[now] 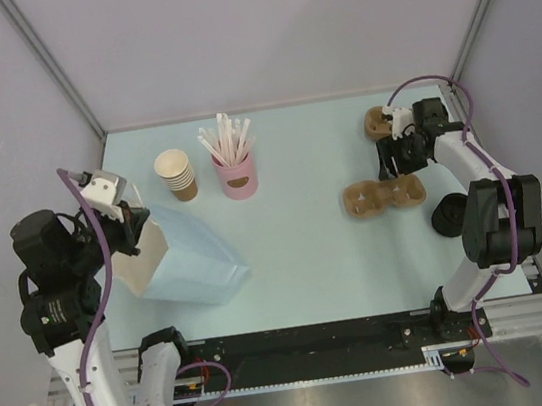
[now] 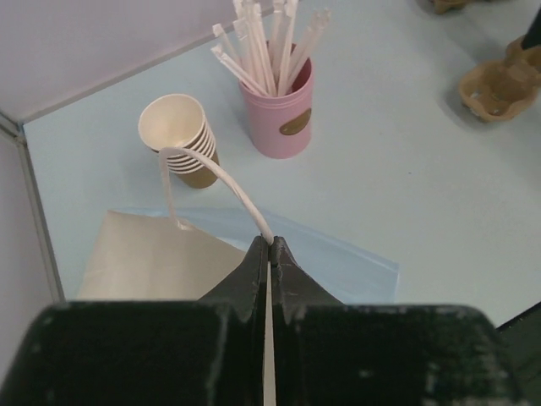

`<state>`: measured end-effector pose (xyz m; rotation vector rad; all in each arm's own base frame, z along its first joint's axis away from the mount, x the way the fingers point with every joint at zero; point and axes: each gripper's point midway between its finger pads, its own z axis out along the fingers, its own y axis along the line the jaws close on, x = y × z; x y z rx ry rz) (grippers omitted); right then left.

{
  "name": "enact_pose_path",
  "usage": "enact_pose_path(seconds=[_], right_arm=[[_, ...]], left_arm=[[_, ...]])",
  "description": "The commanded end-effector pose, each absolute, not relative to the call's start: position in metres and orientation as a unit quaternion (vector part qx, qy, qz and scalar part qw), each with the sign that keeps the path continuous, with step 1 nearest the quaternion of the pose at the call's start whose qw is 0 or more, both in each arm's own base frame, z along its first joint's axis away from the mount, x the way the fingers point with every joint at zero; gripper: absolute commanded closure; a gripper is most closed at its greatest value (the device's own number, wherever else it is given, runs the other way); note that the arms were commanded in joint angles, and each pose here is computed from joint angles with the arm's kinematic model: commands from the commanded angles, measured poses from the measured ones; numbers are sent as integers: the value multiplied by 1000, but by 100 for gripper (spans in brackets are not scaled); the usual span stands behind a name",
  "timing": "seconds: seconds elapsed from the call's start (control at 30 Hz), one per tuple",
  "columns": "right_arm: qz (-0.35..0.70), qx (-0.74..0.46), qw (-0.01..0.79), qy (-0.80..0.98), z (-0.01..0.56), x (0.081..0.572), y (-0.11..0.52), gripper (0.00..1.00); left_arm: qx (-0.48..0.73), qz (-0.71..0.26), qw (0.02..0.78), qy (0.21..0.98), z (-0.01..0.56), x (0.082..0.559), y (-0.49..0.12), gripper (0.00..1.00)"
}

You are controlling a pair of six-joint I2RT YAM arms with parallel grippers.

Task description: Pack the takeout coffee

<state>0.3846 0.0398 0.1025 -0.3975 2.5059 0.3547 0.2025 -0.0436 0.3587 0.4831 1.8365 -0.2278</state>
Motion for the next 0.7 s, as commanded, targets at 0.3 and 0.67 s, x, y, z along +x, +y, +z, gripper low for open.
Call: enact_pose_path(seconds=[0.3, 0.67], right_arm=[[133, -149, 304, 932, 115, 385, 37, 32], [133, -138, 297, 935, 109, 385, 29, 32]], left_arm=[[306, -169, 567, 746, 368, 198, -98, 100], [450, -203, 475, 728, 343, 192, -156, 100]])
